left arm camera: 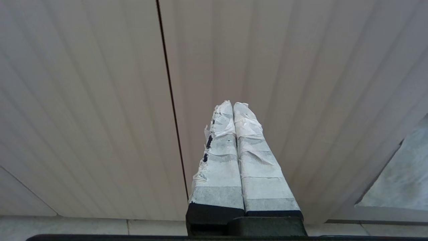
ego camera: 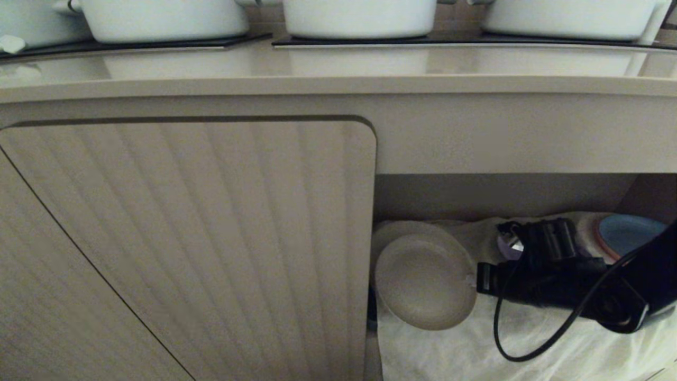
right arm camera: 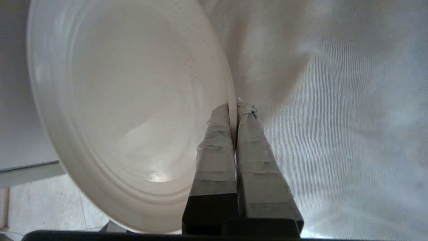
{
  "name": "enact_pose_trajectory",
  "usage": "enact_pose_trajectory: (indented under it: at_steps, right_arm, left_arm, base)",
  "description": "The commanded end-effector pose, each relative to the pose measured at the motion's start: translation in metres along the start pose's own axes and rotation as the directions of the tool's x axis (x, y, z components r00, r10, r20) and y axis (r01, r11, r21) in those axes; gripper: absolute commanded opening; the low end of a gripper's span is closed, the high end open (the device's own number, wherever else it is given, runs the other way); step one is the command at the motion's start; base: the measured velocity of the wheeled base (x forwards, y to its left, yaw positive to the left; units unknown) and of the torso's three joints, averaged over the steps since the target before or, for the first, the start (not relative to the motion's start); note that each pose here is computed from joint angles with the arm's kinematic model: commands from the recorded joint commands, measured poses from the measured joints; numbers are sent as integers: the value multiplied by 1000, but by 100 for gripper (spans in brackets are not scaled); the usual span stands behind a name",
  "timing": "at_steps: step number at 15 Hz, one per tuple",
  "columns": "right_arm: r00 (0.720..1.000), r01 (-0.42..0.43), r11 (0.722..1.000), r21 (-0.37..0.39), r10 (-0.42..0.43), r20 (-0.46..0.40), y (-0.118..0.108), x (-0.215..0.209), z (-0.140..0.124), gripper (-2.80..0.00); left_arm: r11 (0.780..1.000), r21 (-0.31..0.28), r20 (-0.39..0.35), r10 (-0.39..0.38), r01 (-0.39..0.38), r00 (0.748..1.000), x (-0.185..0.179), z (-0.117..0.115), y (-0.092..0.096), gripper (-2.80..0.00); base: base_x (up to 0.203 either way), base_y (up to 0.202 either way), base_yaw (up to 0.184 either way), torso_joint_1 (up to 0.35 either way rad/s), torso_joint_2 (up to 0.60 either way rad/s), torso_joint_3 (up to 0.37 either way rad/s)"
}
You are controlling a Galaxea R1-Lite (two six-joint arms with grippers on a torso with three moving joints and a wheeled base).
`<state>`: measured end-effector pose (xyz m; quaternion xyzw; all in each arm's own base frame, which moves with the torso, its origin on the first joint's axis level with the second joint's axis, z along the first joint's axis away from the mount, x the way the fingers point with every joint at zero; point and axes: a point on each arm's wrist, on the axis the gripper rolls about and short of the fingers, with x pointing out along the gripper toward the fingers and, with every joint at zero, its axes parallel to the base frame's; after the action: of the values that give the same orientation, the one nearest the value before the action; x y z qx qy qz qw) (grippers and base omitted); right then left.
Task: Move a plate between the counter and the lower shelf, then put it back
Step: Pick up the plate in the cupboard
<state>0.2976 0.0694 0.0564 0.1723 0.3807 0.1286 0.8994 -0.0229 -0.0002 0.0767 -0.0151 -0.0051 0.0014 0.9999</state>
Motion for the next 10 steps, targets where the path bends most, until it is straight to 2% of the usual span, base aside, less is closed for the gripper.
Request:
enact_pose_trajectory:
  at_steps: [1, 10]
  right_arm:
    - [1000, -10, 1000, -2, 10, 18, 2, -7, 1, -280]
    - [1000, 2, 1000, 6, -2, 6, -2, 1, 0, -280]
  left_arm:
    - [1000, 0, -1, 0, 0, 1000, 0, 0, 0, -280]
    - [1000, 0, -1, 0, 0, 1000, 0, 0, 0, -280]
  base:
    - [0, 0, 0, 0, 0, 0]
    - [0, 0, 0, 0, 0, 0]
